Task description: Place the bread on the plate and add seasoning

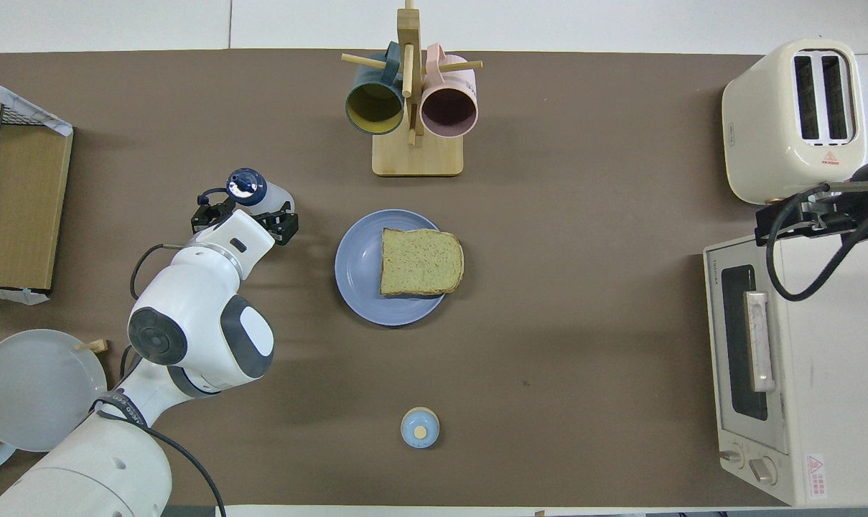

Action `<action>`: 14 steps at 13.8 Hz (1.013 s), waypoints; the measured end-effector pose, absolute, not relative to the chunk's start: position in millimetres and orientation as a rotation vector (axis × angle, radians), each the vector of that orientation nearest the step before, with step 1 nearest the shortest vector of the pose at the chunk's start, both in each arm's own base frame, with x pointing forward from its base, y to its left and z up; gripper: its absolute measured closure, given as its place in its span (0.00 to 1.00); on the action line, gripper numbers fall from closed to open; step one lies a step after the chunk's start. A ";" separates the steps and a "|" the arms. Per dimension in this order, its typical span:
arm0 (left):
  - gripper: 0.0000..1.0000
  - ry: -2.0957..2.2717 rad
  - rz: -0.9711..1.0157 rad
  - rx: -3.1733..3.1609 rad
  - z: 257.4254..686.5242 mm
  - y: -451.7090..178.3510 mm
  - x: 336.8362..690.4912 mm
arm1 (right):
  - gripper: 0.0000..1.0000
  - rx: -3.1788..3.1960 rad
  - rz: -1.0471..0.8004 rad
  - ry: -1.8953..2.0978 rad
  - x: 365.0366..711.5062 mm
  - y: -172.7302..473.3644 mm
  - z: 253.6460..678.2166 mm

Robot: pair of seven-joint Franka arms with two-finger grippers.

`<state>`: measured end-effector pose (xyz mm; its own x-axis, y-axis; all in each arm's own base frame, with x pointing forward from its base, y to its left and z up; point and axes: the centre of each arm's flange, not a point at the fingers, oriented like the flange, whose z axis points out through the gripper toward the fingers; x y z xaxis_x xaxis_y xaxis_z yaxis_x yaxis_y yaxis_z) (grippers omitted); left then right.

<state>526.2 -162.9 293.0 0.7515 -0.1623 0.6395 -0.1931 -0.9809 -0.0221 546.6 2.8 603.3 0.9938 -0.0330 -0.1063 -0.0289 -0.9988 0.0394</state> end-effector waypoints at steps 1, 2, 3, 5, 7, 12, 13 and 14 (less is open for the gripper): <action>0.00 -0.296 1.042 2.903 290.3 -162.1 524.0 | 0.00 3.099 -0.166 -0.048 546.6 2.8 603.3; 0.00 -0.299 1.030 2.909 287.1 -161.3 520.9 | 0.00 3.099 -0.166 -0.048 546.6 2.8 603.3; 0.00 -0.300 1.023 2.912 285.7 -160.4 518.2 | 0.00 3.099 -0.166 -0.048 546.6 2.8 603.3; 0.00 -0.303 1.022 2.903 290.9 -160.6 511.0 | 0.00 3.099 -0.166 -0.048 546.6 2.8 603.3; 0.00 -0.314 1.021 2.887 299.2 -163.0 499.4 | 0.00 3.099 -0.166 -0.048 546.6 2.8 603.3; 0.00 -0.338 1.016 2.818 325.2 -176.1 458.5 | 0.00 3.099 -0.166 -0.048 546.6 2.8 603.3; 0.00 -0.332 1.016 2.799 330.8 -180.2 451.6 | 0.00 3.099 -0.166 -0.048 546.6 2.8 603.3; 0.00 -0.327 1.017 2.781 336.6 -183.9 445.7 | 0.00 3.099 -0.166 -0.048 546.6 2.8 603.3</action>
